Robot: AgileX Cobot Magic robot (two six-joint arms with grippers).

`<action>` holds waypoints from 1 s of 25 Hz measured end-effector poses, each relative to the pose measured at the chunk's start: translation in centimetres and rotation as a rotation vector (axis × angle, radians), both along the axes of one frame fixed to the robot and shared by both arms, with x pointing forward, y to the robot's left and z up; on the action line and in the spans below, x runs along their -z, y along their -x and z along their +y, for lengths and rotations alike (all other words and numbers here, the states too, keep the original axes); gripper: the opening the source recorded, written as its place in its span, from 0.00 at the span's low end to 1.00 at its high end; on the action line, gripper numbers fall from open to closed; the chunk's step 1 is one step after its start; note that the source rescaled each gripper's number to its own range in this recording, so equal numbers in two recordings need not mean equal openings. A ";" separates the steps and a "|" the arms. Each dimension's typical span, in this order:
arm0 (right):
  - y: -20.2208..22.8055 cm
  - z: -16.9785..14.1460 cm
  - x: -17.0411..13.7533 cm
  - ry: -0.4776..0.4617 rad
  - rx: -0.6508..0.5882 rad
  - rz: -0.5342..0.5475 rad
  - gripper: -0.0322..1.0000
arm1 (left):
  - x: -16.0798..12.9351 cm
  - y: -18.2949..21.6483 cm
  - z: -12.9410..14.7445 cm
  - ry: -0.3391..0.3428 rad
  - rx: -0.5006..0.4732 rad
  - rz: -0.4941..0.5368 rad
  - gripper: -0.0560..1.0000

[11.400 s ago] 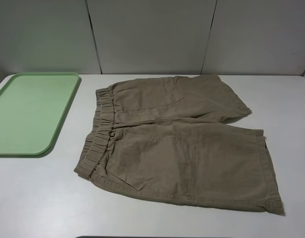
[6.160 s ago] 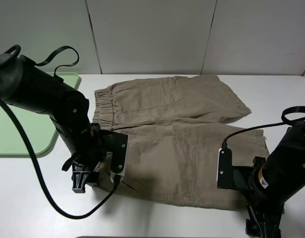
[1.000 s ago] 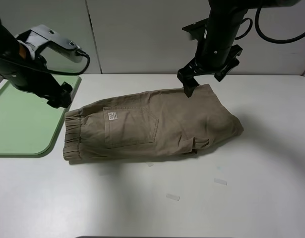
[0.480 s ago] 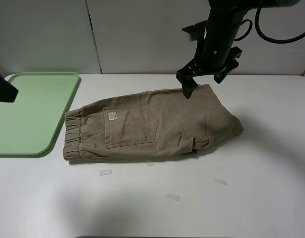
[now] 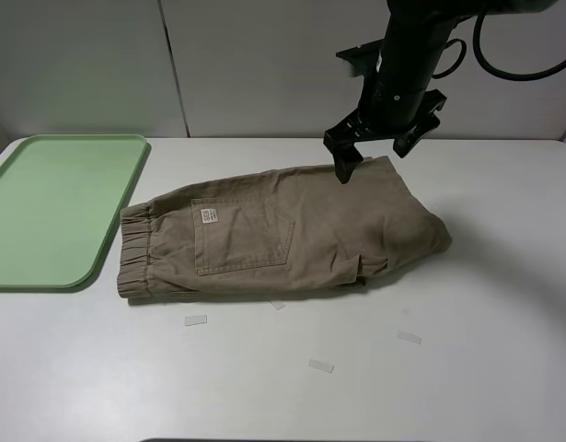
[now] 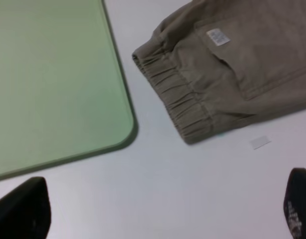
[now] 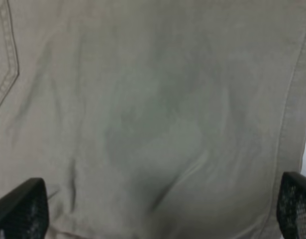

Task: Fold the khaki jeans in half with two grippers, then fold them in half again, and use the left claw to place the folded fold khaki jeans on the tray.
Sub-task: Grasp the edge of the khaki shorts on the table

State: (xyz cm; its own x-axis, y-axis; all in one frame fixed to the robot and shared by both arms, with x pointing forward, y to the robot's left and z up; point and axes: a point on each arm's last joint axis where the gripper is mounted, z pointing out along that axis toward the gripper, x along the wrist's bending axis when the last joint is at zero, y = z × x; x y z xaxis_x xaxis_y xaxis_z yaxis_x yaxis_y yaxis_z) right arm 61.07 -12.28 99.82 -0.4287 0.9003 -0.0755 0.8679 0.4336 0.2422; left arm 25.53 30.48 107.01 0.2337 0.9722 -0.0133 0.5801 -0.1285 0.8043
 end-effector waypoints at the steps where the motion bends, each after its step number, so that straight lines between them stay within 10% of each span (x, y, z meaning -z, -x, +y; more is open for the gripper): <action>1: 0.0 0.0 0.0 -0.001 0.000 -0.001 1.00 | 0.4 0.6 0.2 0.011 0.001 -0.017 0.92; 25: -0.1 0.1 0.0 -0.013 0.001 -0.009 1.00 | 3.1 2.7 0.3 0.077 0.038 0.006 0.92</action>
